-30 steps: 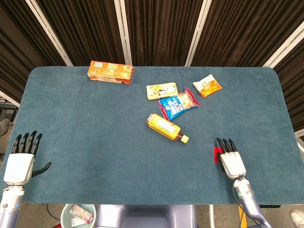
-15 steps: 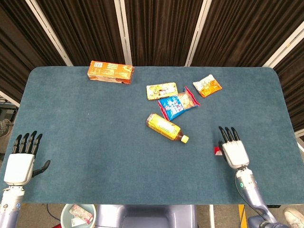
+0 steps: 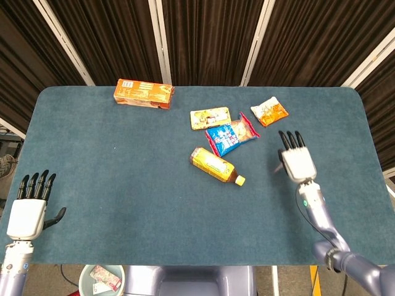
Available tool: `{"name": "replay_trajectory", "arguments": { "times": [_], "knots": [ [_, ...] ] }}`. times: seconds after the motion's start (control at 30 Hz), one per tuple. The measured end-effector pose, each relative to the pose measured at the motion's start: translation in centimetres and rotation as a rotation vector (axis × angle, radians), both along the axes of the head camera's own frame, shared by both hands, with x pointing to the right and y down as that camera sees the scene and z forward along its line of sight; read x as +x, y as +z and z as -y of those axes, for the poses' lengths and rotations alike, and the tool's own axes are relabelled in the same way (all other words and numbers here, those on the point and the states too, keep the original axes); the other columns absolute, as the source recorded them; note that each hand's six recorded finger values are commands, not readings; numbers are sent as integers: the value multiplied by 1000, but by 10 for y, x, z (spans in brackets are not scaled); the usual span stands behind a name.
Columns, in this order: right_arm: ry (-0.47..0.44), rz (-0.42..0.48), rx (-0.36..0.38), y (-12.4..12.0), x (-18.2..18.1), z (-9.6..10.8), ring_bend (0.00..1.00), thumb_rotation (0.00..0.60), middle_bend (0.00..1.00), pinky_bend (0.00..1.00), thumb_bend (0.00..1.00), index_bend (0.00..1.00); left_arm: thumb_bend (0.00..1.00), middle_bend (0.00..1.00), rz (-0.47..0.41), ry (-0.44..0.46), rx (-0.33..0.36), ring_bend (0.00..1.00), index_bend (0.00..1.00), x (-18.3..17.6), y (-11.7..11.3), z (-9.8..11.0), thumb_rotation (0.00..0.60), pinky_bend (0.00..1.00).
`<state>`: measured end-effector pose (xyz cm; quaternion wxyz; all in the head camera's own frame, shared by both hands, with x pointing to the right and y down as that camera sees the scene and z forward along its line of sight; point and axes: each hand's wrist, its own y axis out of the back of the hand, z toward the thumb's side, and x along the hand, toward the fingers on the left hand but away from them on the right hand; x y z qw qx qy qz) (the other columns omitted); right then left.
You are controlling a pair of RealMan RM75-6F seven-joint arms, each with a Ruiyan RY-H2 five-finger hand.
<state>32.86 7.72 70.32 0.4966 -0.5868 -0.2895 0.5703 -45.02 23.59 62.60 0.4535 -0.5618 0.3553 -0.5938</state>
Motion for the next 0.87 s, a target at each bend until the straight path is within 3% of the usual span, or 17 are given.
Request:
{"name": "replay_trajectory", "arguments": {
  "times": [0.13,0.27,0.47,0.73,0.87],
  "knots": [
    [-6,19,40,-12,-6,3,0,600,19,0,611,590,253,0,-7,2,-4,0,0,1,0,0,462,0],
    [1,60,77,-31,-8,-7,0,600,19,0,608,587,241,0,-15,10,-8,0,0,1,-1,-1,464,0],
    [80,142,119,-70,8,-59,0,600,19,0,605,575,242,0,-36,7,-8,0,0,-1,-3,1,464,0],
    [273,121,148,-123,62,-155,0,600,12,0,600,562,243,0,-48,33,-14,0,0,2,-4,-3,461,0],
    [252,93,135,-132,68,-168,0,600,4,0,600,558,242,0,-51,40,-7,0,0,4,-5,-4,462,0]
  ]
}}
